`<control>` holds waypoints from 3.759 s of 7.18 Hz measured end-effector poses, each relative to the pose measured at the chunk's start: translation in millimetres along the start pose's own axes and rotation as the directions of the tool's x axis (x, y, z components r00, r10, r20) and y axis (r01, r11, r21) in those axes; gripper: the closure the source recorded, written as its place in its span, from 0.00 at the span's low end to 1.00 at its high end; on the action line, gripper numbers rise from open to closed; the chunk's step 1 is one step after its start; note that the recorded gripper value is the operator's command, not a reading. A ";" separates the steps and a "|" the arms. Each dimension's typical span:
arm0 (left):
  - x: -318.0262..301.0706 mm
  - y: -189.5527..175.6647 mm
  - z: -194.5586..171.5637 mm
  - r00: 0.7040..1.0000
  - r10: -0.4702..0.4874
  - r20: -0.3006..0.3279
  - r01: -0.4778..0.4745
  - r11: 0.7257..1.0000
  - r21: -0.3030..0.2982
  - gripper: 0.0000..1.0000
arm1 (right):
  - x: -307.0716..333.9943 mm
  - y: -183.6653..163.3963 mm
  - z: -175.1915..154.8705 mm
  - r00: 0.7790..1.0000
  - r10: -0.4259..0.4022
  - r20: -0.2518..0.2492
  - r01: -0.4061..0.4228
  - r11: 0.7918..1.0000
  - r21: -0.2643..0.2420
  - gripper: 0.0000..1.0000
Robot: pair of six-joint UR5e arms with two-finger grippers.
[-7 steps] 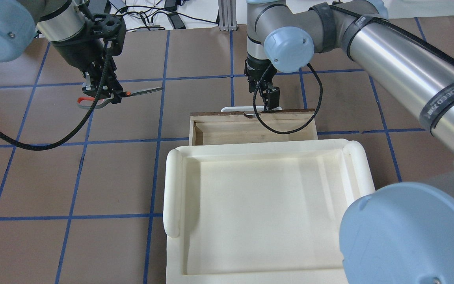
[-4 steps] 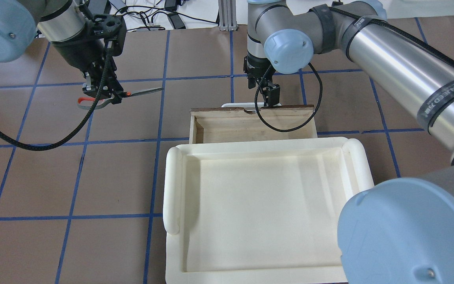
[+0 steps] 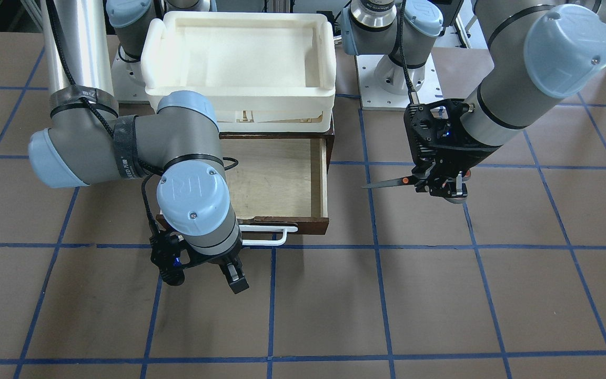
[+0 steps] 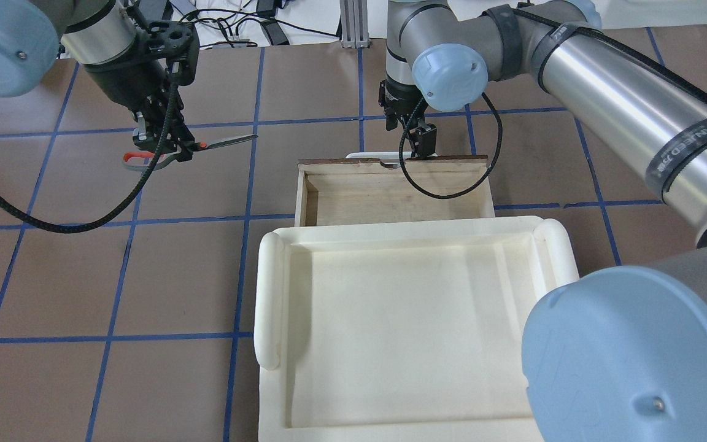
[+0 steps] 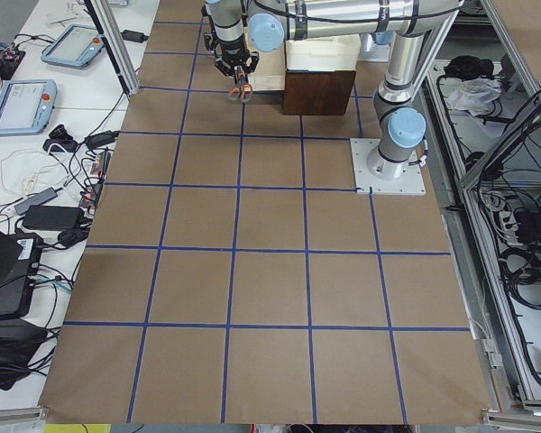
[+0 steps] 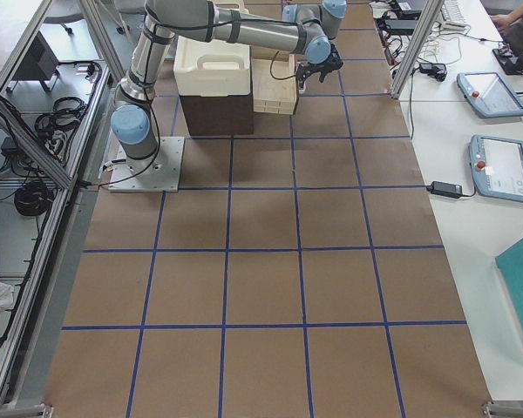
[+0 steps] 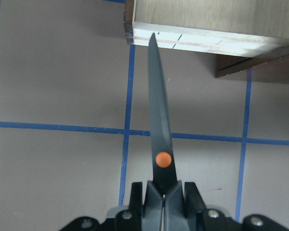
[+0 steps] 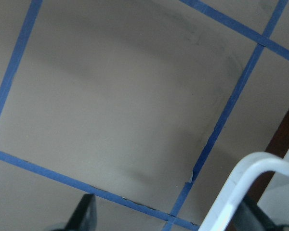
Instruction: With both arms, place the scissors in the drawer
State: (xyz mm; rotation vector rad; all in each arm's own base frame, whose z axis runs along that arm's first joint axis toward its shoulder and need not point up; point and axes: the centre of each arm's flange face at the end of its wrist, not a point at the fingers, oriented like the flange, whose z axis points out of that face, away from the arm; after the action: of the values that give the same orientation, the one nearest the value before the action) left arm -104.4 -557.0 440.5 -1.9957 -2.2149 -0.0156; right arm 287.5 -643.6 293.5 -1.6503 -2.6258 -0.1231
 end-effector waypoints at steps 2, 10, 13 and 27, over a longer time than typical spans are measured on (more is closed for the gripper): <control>-0.2 -3.1 2.4 1.000 0.004 -0.006 -0.004 1.000 0.000 1.00 | -4.4 -2.7 -0.1 1.000 -0.014 0.005 0.014 1.000 0.001 0.00; 28.1 -151.4 28.8 0.999 0.002 -0.032 -0.002 1.000 -0.019 1.00 | -9.9 -19.2 -35.1 0.987 -0.142 0.078 0.140 0.990 0.035 0.00; 41.7 -213.5 54.3 1.000 0.016 -0.012 -0.016 1.000 -0.015 1.00 | 33.6 -42.4 -106.4 0.862 -0.506 0.034 0.497 0.856 0.145 0.00; 74.3 -295.5 164.7 0.998 0.046 -0.043 -0.047 0.999 -0.024 1.00 | 98.7 -70.5 -149.3 0.488 -0.872 -0.051 0.866 0.476 0.154 0.00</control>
State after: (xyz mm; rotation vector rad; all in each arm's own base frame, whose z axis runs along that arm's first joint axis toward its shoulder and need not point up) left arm -422.1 -497.2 316.5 -2.0407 -2.1524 -0.0798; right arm 179.6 -598.5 446.3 -0.0863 -3.0911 0.1009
